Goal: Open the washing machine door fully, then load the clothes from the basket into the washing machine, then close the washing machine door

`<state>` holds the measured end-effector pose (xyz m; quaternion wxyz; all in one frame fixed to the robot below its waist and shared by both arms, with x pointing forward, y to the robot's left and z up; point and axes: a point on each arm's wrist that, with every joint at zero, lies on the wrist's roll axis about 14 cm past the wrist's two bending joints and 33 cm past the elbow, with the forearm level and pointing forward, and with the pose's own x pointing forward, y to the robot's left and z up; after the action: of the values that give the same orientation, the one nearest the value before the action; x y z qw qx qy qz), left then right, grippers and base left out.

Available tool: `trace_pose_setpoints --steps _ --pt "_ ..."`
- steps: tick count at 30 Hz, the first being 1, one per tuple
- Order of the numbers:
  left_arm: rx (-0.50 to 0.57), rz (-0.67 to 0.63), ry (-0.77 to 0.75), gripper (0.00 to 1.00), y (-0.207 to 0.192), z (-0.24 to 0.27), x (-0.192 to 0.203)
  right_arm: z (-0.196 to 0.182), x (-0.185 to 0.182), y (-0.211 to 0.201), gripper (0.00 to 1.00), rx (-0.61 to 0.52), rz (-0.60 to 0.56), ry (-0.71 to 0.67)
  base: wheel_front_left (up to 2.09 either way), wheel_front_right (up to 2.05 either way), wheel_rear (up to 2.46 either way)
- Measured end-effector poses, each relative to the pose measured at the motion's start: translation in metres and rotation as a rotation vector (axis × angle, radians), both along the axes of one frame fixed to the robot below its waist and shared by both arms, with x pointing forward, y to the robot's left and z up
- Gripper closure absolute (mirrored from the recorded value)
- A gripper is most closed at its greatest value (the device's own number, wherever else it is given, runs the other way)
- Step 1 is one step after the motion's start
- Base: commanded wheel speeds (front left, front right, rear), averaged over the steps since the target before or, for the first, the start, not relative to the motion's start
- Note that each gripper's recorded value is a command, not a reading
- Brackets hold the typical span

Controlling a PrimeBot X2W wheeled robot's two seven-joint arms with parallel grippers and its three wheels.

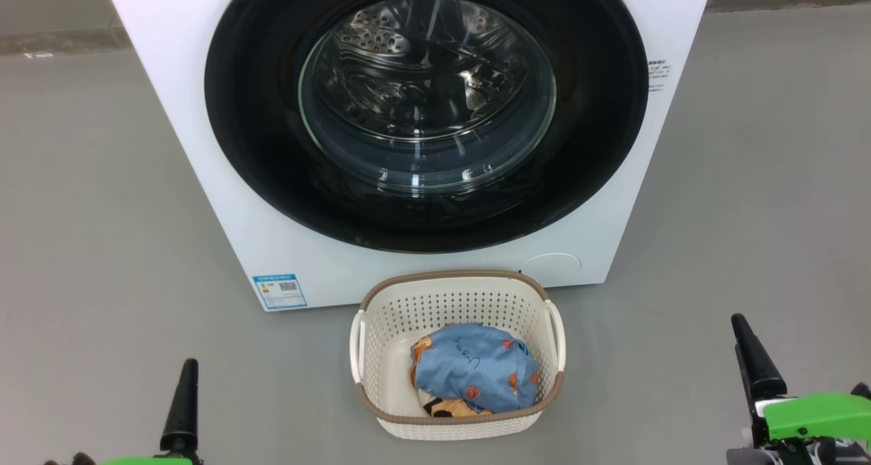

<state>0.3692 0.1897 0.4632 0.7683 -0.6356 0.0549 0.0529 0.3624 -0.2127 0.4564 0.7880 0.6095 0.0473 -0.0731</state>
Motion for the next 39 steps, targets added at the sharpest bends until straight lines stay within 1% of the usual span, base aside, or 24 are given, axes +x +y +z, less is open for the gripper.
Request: trace_pose_setpoints --steps 5,9,18,26,39 --pt "0.12 -0.006 0.005 0.0 0.005 0.002 0.0 0.005 0.004 -0.001 0.0 -0.148 0.021 -0.004 0.0 0.0 0.0" --pt "0.196 -0.016 0.005 0.0 0.005 0.003 0.0 0.005 0.005 0.0 0.0 -0.227 0.038 0.0 0.0 0.0 0.0" --pt "0.403 -0.05 0.005 0.0 0.005 0.006 0.001 0.008 0.006 0.005 0.0 -0.39 0.09 0.002 0.0 0.0 0.0" --pt "0.552 -0.083 -0.005 0.0 0.001 0.009 0.0 0.011 0.006 0.008 0.0 -0.489 0.119 -0.005 0.0 0.0 0.0" --pt "0.722 -0.132 -0.014 0.0 -0.007 0.004 -0.002 0.012 0.007 0.018 0.0 -0.649 0.178 -0.01 0.0 0.0 0.0"
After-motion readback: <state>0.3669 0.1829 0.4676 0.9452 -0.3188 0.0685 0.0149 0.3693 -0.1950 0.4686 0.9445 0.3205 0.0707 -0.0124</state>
